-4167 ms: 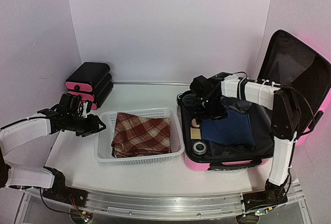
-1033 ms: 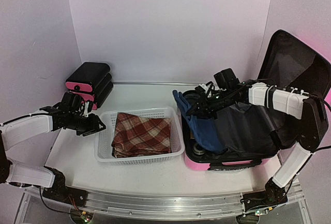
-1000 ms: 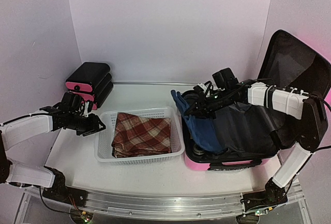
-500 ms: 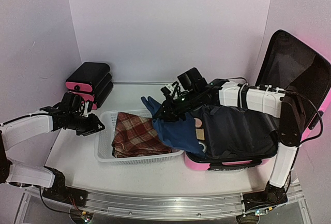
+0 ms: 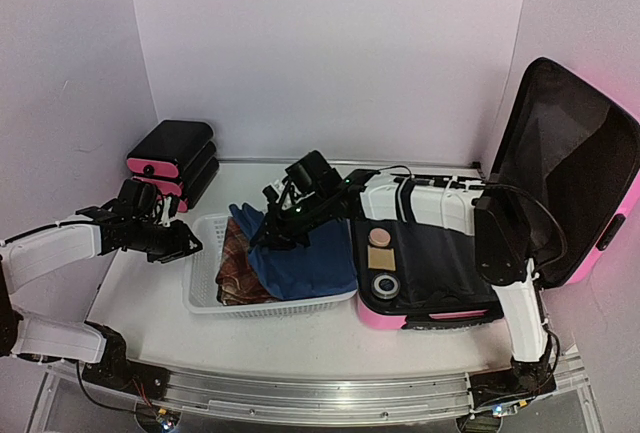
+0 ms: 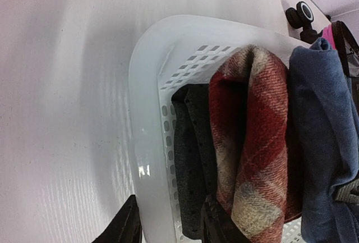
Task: Open, take out, and arrange the luggage
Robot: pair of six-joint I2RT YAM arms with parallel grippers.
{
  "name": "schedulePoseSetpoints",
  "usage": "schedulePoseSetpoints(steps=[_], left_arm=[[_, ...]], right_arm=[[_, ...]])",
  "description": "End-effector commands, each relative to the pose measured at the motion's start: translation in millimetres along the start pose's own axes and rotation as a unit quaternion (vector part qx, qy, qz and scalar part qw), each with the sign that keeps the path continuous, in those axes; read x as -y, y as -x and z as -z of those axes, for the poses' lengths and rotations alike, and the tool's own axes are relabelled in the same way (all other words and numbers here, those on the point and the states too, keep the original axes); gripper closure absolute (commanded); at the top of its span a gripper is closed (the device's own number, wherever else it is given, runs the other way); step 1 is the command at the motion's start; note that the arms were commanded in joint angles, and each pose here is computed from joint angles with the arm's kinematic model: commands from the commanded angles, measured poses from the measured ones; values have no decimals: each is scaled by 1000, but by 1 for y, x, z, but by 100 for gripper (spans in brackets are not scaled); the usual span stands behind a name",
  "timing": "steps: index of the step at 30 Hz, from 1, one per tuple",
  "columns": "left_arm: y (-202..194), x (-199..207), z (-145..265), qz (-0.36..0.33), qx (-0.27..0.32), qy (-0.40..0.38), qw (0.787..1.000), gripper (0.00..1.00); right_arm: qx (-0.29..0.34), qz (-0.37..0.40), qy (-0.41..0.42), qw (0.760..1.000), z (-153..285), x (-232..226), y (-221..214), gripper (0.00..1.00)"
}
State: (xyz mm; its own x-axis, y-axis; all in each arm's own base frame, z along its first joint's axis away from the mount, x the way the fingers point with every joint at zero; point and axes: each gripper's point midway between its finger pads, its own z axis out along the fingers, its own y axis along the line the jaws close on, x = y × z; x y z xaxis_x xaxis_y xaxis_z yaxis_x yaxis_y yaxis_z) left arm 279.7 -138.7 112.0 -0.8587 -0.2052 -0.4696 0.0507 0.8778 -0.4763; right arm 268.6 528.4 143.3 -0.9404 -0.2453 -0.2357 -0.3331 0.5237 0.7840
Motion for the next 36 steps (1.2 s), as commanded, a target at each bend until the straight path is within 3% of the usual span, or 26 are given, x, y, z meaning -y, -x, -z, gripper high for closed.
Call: schedulePoseSetpoints(steps=[1, 21, 23, 26, 27, 32, 36], left_arm=[[12, 31, 10, -25, 27, -63, 997, 64], [12, 32, 10, -24, 27, -62, 997, 64], [12, 32, 11, -22, 30, -62, 997, 64], [14, 30, 17, -22, 37, -56, 998, 59], [14, 28, 20, -22, 41, -48, 998, 57], [26, 22, 51, -34, 84, -10, 996, 49], [34, 25, 76, -48, 109, 1, 993, 48]], right_arm=[[37, 47, 51, 997, -2, -52, 19, 100], [63, 39, 21, 997, -50, -52, 19, 100], [61, 34, 19, 997, -53, -50, 17, 90], [52, 30, 19, 998, -57, -49, 13, 59], [48, 31, 20, 998, -56, -50, 12, 52], [51, 59, 27, 997, -34, -69, 12, 31], [47, 73, 47, 995, -13, -86, 14, 23]])
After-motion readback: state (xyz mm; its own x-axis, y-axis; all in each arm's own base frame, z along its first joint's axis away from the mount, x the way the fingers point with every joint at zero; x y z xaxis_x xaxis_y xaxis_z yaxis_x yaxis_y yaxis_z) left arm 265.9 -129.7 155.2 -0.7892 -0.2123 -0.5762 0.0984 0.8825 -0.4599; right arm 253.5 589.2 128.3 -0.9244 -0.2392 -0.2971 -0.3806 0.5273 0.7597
